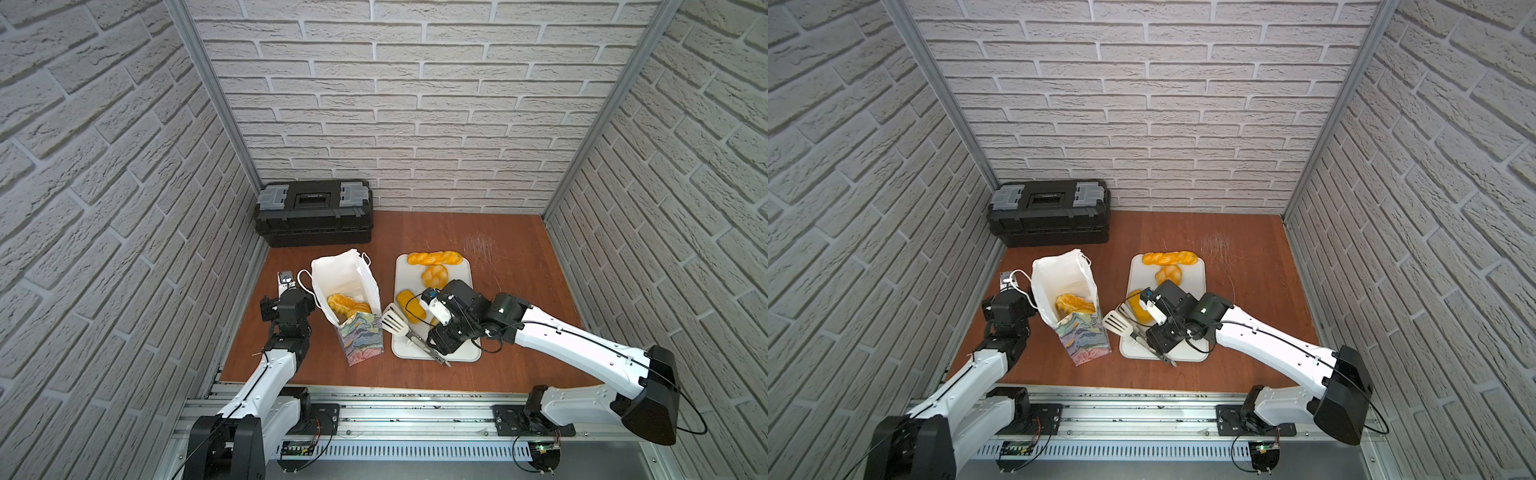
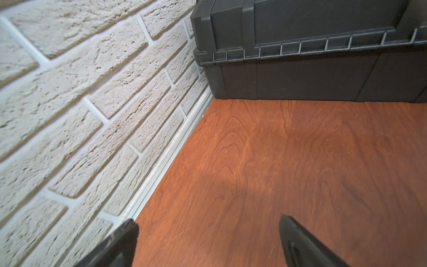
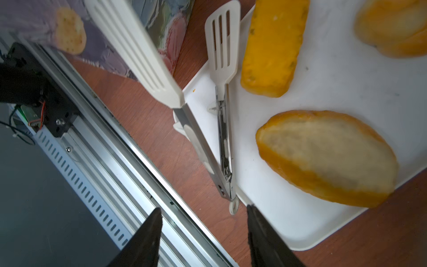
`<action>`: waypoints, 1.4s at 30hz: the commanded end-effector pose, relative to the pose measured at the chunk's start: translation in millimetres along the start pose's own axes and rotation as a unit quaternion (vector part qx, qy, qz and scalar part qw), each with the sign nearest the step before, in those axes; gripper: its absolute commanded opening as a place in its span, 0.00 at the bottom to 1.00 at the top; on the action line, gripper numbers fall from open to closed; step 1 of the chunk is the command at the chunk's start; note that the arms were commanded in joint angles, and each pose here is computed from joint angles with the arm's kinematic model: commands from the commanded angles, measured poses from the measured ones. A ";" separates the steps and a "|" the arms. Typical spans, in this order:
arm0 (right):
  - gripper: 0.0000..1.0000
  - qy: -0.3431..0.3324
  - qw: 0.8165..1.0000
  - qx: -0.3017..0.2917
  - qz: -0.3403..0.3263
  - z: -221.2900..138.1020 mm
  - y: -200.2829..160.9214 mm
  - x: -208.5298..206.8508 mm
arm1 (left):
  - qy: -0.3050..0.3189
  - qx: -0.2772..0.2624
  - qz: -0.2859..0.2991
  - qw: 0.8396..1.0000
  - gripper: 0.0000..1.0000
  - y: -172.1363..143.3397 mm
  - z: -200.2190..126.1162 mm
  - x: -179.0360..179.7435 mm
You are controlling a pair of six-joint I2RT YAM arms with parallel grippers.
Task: Pack bread into a paper bag
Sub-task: Pick up the clamp from the plate.
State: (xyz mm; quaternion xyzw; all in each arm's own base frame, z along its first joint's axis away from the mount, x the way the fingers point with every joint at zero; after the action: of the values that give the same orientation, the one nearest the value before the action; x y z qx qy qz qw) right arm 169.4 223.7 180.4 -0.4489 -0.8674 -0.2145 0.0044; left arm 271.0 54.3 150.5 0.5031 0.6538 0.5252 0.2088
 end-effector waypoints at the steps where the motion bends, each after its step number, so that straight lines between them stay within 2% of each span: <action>1: 0.54 0.015 0.999 -0.025 0.017 8.0 1.4 9.2 | -0.006 -0.017 -0.011 1.000 0.98 4.5 -1.8 -1.5; 3: 0.53 0.007 1.000 -0.022 0.019 16.3 -1.6 10.3 | -0.006 -0.017 -0.011 1.000 0.98 4.6 -2.3 -1.4; 8: 0.57 -0.037 0.999 -0.021 0.005 34.4 0.7 5.9 | -0.006 -0.019 -0.012 1.000 0.98 4.5 -3.1 -1.2; 13: 0.57 -0.045 0.999 -0.014 -0.009 42.3 7.2 10.3 | -0.006 -0.020 -0.012 1.000 0.98 5.3 -3.4 -1.1; 29: 0.50 -0.090 0.995 0.012 -0.036 82.2 12.9 22.4 | -0.005 -0.017 -0.010 1.000 0.98 3.4 -1.4 -1.7; 33: 0.44 -0.110 0.993 0.006 -0.033 84.3 16.3 18.3 | -0.004 -0.018 -0.009 1.000 0.98 3.8 -1.6 -1.4; 42: 0.22 -0.165 0.986 -0.015 -0.020 73.9 18.6 2.3 | -0.005 -0.017 -0.008 1.000 0.98 3.4 -1.2 -1.9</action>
State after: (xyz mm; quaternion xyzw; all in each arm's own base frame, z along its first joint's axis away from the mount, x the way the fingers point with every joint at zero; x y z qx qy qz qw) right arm 189.6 267.6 112.2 -0.4451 -0.8756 -0.1455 -0.1182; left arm 270.9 53.0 152.5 0.5027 0.6518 0.5262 0.2137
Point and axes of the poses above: each gripper's point midway between its finger pads, its own z axis out along the fingers, its own x axis along the line the jaws close on, y = z × x, the point moved 4 cm from there along -z, back along the fingers, and after that the axes turned 1 degree about z, right-handed, at the moved point
